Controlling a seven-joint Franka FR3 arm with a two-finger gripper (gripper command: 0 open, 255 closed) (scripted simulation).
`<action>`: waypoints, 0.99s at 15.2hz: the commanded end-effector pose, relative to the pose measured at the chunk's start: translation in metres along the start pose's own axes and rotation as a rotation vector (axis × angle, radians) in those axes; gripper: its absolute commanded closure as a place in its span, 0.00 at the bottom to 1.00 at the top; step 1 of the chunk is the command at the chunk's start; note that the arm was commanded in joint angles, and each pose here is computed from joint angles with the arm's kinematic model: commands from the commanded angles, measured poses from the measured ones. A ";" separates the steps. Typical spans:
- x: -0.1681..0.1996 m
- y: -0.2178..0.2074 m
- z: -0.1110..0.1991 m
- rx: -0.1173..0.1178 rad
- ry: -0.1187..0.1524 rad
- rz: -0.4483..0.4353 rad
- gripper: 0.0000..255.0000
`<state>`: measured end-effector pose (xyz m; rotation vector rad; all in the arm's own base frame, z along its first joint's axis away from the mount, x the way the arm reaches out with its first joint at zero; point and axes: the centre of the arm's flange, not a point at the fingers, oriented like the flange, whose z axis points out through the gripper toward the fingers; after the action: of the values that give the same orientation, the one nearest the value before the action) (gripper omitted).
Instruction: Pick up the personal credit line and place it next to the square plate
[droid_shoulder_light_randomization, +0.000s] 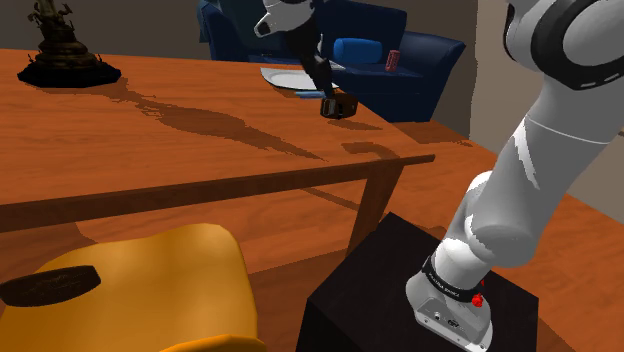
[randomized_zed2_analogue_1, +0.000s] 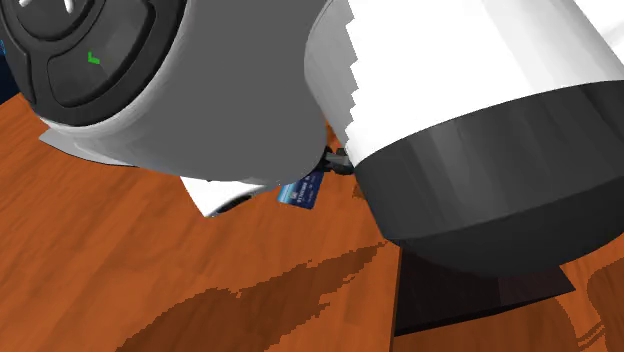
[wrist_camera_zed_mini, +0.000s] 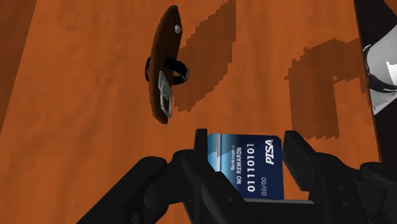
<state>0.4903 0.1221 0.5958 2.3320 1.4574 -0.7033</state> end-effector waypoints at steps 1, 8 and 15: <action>-0.014 0.018 0.010 -0.001 0.000 -0.001 1.00; -0.071 0.081 0.046 -0.001 0.000 -0.001 1.00; -0.127 0.144 0.083 -0.001 0.000 -0.001 1.00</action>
<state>0.5487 -0.0646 0.5936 2.3323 1.4583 -0.7034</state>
